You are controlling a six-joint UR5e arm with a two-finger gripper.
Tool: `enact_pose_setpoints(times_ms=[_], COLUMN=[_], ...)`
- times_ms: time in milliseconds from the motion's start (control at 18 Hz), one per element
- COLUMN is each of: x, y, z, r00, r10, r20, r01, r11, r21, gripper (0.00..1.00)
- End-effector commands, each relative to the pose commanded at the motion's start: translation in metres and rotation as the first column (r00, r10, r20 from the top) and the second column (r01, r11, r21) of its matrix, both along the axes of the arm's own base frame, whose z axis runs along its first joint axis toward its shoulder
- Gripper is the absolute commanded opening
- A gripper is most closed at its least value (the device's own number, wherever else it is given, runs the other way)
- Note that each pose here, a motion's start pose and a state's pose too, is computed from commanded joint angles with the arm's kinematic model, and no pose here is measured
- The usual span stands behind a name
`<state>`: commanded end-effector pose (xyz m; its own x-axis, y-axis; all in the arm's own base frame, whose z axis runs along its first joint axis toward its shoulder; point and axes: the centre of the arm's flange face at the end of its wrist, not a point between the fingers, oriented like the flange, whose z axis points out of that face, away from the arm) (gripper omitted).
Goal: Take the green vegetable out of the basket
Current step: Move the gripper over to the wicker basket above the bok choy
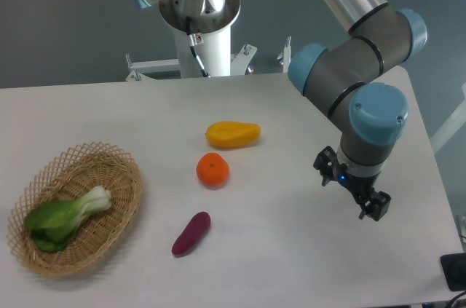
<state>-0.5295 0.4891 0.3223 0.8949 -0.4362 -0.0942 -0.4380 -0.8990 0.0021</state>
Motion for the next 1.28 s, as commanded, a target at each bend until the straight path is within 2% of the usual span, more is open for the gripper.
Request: enact_pose_setpoints(times_ms=[556,667,889,1111,1278], x=[0.007,0.017,0.059,0.109,0.141], y=[0.002,0.002,0.027,0.062,0.084], z=[0.003,0.004,0.016,0.021,0.018], r00=[1.000,1.000,0.999,0.995,0.965], r10=[-0.008,-0.015,-0.039,0.083,0.238], r20=[0.008,0.024,0.032,0.053,0.110], r01=[0.008,0.014,0.038,-0.086,-0.248], r11=[1.000,1.000,0.998,0.994,0.965], r21=[0.002,0.015,0.040,0.063,0.087], gripper=[1.00,1.00,1.00,1.00,1.00])
